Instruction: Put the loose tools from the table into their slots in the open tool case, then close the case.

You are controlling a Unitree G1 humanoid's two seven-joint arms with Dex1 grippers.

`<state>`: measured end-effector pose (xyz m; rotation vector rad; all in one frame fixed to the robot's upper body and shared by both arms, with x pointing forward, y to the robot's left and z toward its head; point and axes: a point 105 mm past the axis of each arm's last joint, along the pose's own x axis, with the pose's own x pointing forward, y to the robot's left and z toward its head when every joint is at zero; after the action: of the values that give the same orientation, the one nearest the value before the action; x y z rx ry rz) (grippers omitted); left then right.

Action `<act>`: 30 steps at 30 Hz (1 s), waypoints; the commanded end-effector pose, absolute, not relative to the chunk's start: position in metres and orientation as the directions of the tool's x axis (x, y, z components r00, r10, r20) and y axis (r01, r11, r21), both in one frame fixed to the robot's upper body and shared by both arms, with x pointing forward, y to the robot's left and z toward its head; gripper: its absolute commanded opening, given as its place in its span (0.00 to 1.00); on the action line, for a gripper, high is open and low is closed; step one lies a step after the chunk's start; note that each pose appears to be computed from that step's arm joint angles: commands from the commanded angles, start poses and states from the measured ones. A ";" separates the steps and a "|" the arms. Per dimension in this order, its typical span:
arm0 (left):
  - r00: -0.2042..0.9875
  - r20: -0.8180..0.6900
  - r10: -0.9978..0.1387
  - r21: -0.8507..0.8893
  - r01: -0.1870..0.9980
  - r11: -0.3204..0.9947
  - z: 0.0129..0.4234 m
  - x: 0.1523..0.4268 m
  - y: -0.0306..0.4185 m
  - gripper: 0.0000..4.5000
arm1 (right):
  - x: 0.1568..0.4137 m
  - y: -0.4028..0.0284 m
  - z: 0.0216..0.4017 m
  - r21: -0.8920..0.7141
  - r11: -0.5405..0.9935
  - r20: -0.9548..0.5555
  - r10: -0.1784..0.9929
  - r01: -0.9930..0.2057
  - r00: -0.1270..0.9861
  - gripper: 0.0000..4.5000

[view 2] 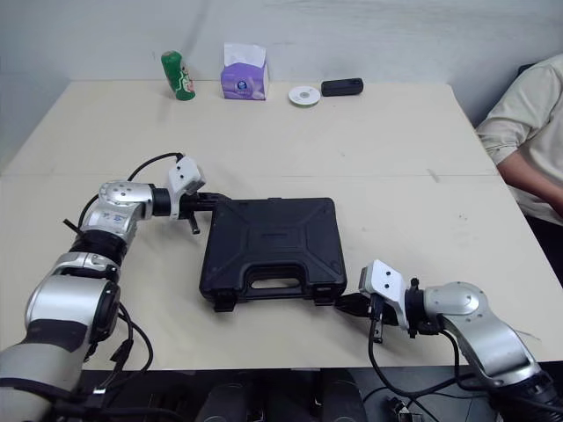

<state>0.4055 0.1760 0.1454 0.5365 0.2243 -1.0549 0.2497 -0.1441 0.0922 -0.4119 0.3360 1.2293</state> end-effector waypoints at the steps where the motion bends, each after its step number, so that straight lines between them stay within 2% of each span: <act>1: 0.350 -0.474 -0.808 0.293 0.928 0.230 0.136 0.387 0.165 0.01 | 0.257 -0.137 0.109 -0.211 0.255 -0.420 0.848 -0.944 0.323 0.00; 5: 0.278 -0.496 -0.822 0.260 0.951 0.165 0.135 0.367 0.171 0.01 | 0.269 -0.142 0.107 -0.259 0.263 -0.443 0.822 -0.929 0.357 0.00; 9: 0.264 -0.498 -0.826 0.249 0.956 0.156 0.134 0.353 0.174 0.01 | 0.277 -0.150 0.102 -0.288 0.282 -0.468 0.792 -0.915 0.392 0.00; 18: 0.296 -0.485 -0.823 0.249 0.949 0.194 0.152 0.339 0.183 0.01 | 0.266 -0.181 0.106 -0.284 0.357 -0.492 0.742 -0.890 0.455 0.00; 21: 0.285 -0.436 -0.854 0.217 0.954 0.207 0.181 0.334 0.182 0.01 | 0.259 -0.200 0.114 -0.290 0.438 -0.482 0.702 -0.851 0.525 0.00; 23: 0.260 -0.386 -0.885 0.197 0.961 0.196 0.198 0.331 0.174 0.01 | 0.256 -0.206 0.117 -0.294 0.471 -0.473 0.684 -0.832 0.555 0.00; 26: 0.175 -0.238 -0.955 0.195 0.972 0.130 0.232 0.332 0.127 0.01 | 0.254 -0.212 0.124 -0.279 0.558 -0.424 0.659 -0.781 0.622 0.00; 30: 0.088 -0.207 -0.974 0.230 0.972 0.039 0.237 0.338 0.076 0.01 | 0.259 -0.208 0.128 -0.265 0.608 -0.382 0.647 -0.749 0.660 0.00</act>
<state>0.3368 0.0868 0.2373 0.3239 0.0033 -1.4791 0.2572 -0.2100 0.1190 -0.4289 0.2915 0.8347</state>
